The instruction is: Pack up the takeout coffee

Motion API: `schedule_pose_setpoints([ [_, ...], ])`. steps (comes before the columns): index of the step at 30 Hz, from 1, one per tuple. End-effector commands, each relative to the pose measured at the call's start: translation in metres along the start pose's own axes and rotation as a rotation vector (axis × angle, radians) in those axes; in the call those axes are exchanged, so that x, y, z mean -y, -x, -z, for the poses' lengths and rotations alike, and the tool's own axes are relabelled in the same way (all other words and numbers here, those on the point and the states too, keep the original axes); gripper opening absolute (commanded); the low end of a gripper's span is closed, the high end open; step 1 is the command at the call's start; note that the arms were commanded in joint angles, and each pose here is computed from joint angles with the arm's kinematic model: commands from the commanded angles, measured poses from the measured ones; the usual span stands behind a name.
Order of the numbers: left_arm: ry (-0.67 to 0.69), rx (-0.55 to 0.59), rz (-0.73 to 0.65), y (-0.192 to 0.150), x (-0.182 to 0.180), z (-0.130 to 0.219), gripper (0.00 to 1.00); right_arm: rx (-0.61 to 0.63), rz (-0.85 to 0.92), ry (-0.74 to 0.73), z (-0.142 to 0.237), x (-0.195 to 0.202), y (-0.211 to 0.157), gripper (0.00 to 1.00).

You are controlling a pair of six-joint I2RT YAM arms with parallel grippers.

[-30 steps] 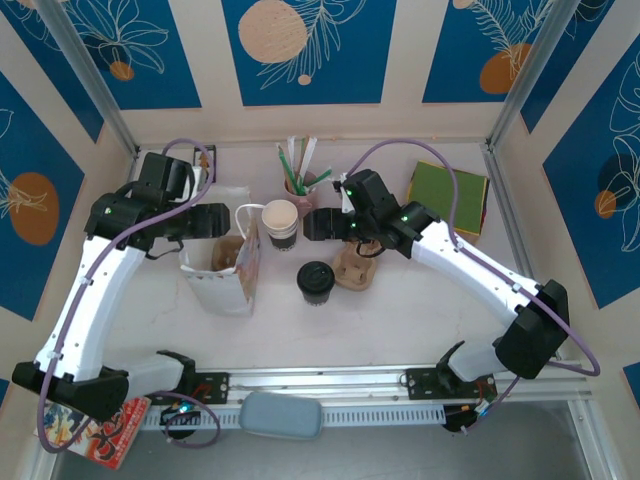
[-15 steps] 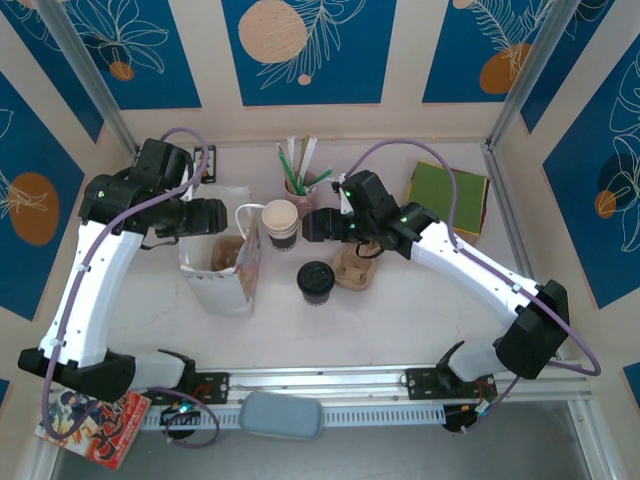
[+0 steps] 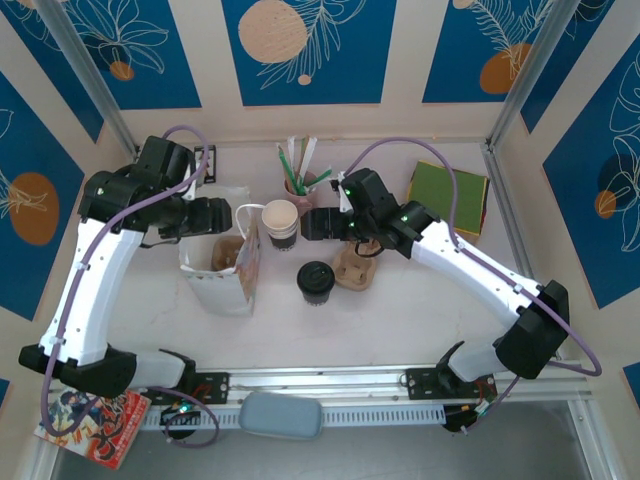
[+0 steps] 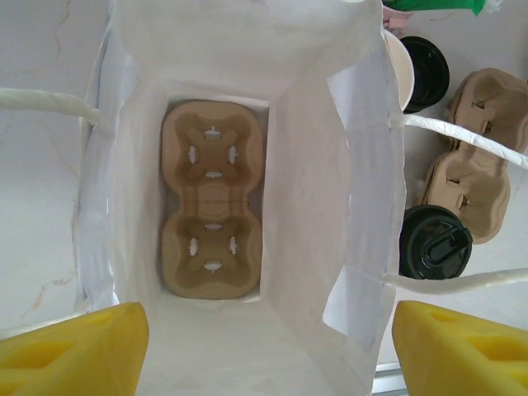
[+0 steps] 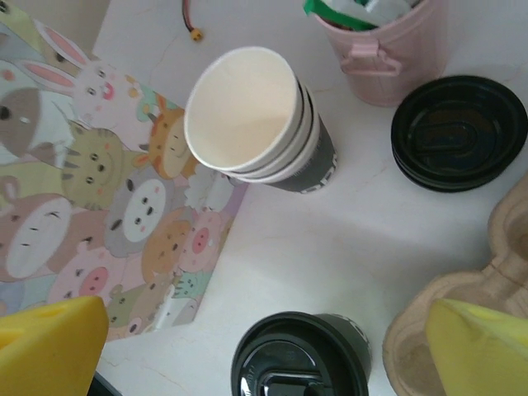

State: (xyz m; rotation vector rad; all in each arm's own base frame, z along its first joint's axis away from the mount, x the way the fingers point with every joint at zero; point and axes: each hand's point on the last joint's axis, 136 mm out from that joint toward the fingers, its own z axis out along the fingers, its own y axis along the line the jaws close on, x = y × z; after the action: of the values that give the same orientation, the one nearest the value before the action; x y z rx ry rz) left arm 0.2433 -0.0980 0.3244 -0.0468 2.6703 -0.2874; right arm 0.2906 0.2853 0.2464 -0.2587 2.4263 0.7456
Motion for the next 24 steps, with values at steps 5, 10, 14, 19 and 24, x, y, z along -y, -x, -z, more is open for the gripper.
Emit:
schedule_pose_setpoints([
  [5,-0.022,-0.024,0.012,-0.006,0.007,0.005,0.78,0.035,0.033,0.072,0.021,-0.023,0.014,0.99],
  [10,-0.018,-0.031,0.015,-0.009,0.006,0.008,0.81,0.030,0.031,0.080,0.019,-0.024,0.013,0.99],
  [14,-0.018,-0.030,0.015,-0.011,0.006,0.009,0.82,0.028,0.030,0.080,0.017,-0.023,0.012,0.99],
  [19,-0.023,-0.016,0.013,-0.009,0.007,0.013,0.86,0.027,0.029,0.074,0.018,-0.021,0.010,0.99],
  [24,-0.064,0.022,-0.005,-0.001,0.021,0.017,1.00,0.033,0.022,0.047,0.021,-0.014,0.008,0.99],
])
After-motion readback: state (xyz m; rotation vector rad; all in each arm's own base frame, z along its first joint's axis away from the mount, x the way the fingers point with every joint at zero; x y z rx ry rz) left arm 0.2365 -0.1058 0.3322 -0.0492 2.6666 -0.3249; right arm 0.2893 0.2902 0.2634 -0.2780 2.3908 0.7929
